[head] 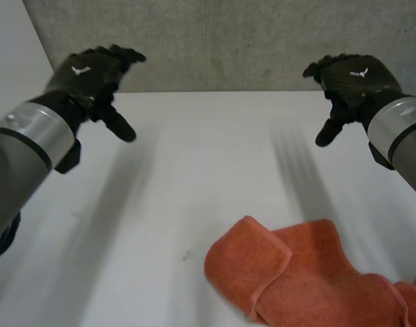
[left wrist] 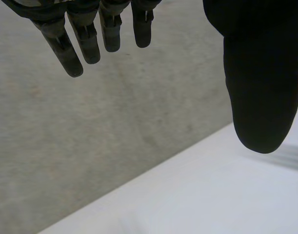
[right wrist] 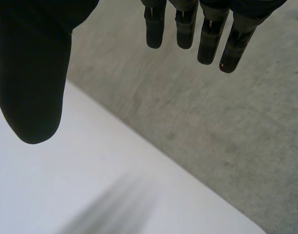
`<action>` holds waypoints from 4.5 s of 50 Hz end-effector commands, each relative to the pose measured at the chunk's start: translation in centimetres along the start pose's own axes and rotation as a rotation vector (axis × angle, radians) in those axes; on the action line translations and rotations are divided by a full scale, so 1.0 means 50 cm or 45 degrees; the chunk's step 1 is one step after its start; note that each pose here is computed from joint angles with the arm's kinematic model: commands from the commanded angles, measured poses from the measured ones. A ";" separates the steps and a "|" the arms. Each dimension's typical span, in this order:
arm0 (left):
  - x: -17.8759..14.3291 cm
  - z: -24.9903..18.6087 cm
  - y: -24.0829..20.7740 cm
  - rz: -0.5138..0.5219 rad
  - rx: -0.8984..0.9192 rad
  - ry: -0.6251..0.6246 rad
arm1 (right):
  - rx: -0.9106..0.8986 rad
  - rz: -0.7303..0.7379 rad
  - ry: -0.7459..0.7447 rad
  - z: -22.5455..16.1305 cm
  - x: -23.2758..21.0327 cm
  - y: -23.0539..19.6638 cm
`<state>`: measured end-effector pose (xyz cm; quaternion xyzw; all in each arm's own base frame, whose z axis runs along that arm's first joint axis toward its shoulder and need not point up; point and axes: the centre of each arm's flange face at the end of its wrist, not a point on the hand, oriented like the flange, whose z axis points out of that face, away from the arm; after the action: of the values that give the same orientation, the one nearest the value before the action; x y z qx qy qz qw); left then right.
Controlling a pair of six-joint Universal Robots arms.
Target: Fold the laundry
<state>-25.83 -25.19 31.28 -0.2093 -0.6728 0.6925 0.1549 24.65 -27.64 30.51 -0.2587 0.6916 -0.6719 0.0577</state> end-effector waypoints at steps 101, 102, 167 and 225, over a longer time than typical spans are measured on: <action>0.002 0.008 0.023 0.220 0.115 -0.240 | 0.544 0.058 -0.246 0.012 -0.110 -0.111; 0.009 -0.009 0.029 0.206 0.094 -0.222 | 0.530 0.080 -0.264 0.012 -0.111 -0.109; 0.134 0.091 0.305 -0.092 -0.535 0.665 | 0.100 -0.242 -0.886 -0.122 -0.200 0.076; 0.097 -0.021 0.273 0.162 -0.334 0.225 | -0.182 -0.158 -0.789 0.024 -0.203 0.236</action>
<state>-29.08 -22.96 14.89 -0.3362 -0.7354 0.5715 0.1400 30.81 -24.86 15.97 -0.4949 0.6668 -0.5136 0.2161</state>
